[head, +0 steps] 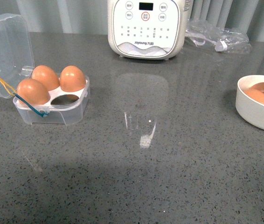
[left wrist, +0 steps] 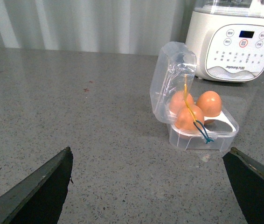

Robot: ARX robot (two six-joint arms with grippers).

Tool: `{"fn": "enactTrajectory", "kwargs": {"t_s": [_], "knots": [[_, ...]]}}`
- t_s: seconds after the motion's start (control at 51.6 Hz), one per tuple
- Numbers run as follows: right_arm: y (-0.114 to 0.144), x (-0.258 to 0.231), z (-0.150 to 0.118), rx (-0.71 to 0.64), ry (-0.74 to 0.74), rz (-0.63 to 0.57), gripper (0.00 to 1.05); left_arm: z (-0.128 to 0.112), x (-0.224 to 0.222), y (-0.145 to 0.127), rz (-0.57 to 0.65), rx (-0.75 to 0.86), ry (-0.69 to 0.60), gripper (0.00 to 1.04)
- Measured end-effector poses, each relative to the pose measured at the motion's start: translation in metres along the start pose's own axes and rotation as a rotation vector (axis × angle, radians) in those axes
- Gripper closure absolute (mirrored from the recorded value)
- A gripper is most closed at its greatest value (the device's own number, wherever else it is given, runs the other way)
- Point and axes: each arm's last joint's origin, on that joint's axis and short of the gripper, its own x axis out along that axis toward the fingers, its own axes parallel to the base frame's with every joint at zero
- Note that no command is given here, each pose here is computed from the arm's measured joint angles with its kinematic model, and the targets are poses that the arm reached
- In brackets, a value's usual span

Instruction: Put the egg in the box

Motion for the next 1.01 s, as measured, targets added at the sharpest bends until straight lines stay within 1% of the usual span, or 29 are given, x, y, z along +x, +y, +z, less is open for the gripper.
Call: {"fn": "enactTrajectory", "kwargs": {"t_s": [0.446, 0.484, 0.504, 0.542, 0.581, 0.659, 0.717, 0.794, 0.872, 1.007], "knots": [[0.000, 0.000, 0.000, 0.000, 0.000, 0.000, 0.07, 0.000, 0.000, 0.000, 0.000, 0.000, 0.000, 0.07], [0.000, 0.000, -0.001, 0.026, 0.036, -0.031, 0.07, 0.000, 0.000, 0.000, 0.000, 0.000, 0.000, 0.07], [-0.001, 0.001, 0.000, 0.081, 0.093, -0.091, 0.07, 0.000, 0.000, 0.000, 0.000, 0.000, 0.000, 0.07], [-0.003, 0.006, 0.005, 0.164, 0.129, -0.154, 0.07, 0.000, 0.000, 0.000, 0.000, 0.000, 0.000, 0.07], [-0.003, 0.011, 0.012, 0.206, 0.129, -0.152, 0.07, 0.000, 0.000, 0.000, 0.000, 0.000, 0.000, 0.07], [-0.004, 0.022, 0.028, 0.229, 0.110, -0.108, 0.07, 0.000, 0.000, 0.000, 0.000, 0.000, 0.000, 0.07], [-0.006, 0.035, 0.041, 0.213, 0.102, -0.075, 0.07, 0.000, 0.000, 0.000, 0.000, 0.000, 0.000, 0.07], [-0.007, 0.050, 0.049, 0.177, 0.121, -0.058, 0.07, 0.000, 0.000, 0.000, 0.000, 0.000, 0.000, 0.07], [-0.007, 0.064, 0.050, 0.134, 0.160, -0.036, 0.07, 0.000, 0.000, 0.000, 0.000, 0.000, 0.000, 0.07], [0.001, 0.085, 0.042, 0.031, 0.262, 0.023, 0.07, 0.000, 0.000, 0.000, 0.000, 0.000, 0.000, 0.07]]}}
